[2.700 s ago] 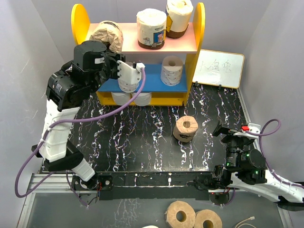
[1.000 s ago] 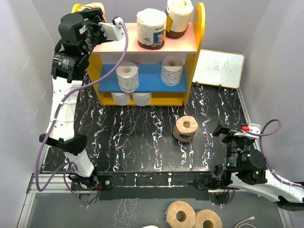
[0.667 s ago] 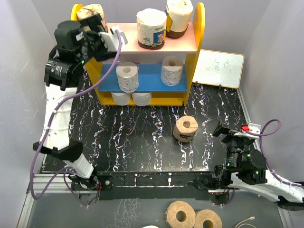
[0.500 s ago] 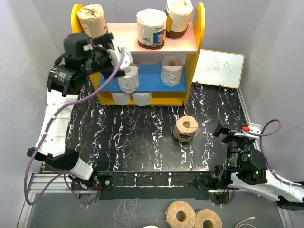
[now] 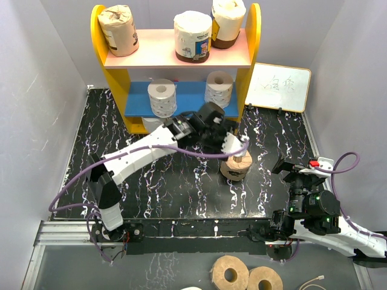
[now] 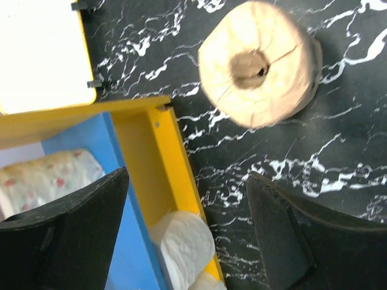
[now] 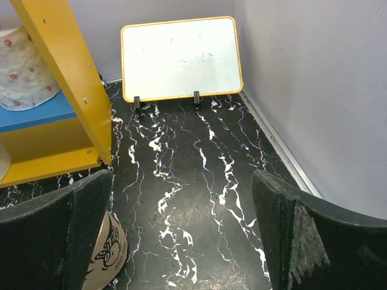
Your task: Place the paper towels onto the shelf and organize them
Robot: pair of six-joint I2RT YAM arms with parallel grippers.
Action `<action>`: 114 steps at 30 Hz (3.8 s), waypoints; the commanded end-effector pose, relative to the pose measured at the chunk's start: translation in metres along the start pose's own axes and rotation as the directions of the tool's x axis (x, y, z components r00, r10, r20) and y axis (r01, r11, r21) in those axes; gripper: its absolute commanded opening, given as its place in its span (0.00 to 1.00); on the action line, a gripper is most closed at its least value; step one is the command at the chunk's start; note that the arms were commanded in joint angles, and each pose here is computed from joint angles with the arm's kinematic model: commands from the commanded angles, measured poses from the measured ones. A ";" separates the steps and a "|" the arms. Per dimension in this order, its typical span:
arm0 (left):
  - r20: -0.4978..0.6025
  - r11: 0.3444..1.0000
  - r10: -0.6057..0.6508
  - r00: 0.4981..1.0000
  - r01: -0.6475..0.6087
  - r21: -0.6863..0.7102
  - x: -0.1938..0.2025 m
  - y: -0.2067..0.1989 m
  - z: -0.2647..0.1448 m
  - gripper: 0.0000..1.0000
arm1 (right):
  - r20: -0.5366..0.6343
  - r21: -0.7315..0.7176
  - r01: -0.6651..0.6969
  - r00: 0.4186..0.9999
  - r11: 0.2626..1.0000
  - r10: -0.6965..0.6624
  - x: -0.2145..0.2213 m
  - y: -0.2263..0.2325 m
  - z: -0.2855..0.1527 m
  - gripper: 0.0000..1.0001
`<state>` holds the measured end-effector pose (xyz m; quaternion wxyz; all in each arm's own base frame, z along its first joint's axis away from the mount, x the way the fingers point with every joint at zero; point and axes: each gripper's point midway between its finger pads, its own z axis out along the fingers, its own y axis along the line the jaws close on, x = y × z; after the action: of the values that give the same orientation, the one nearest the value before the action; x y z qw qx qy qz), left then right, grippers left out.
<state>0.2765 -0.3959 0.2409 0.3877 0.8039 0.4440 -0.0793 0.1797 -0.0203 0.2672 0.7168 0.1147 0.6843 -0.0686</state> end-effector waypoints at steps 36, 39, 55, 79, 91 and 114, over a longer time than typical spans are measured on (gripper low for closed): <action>-0.125 0.978 -0.054 0.991 0.027 -0.208 -0.030 -0.080 0.090 0.64 | 0.006 -0.016 -0.051 0.999 0.999 0.051 -0.004 -0.001 0.000 0.98; -0.129 0.979 -0.050 0.990 0.023 -0.205 -0.028 -0.082 0.094 0.63 | 0.006 -0.017 -0.051 0.999 0.999 0.051 -0.005 0.000 0.000 0.98; -0.138 0.983 -0.046 0.989 0.020 -0.181 -0.021 -0.092 0.114 0.46 | 0.006 -0.018 -0.046 0.999 0.999 0.046 -0.004 -0.001 0.000 0.98; -0.202 0.998 0.005 0.979 -0.018 -0.063 0.001 -0.123 0.102 0.00 | 0.006 -0.017 -0.045 0.999 0.999 0.045 -0.004 -0.001 0.000 0.98; -0.240 0.995 -0.024 0.970 0.000 -0.098 0.028 -0.061 0.013 0.00 | 0.007 -0.019 -0.045 0.999 0.999 0.045 -0.005 -0.001 0.000 0.98; -0.058 0.997 -0.020 0.998 0.024 0.074 -0.030 -0.099 0.044 0.99 | 0.004 -0.012 -0.044 0.999 0.999 0.044 -0.004 -0.002 0.000 0.98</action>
<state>0.2042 -0.3925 0.1658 0.3283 0.8073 0.4849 -0.0732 0.1797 -0.0203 0.2672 0.7168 0.1127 0.6846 -0.0699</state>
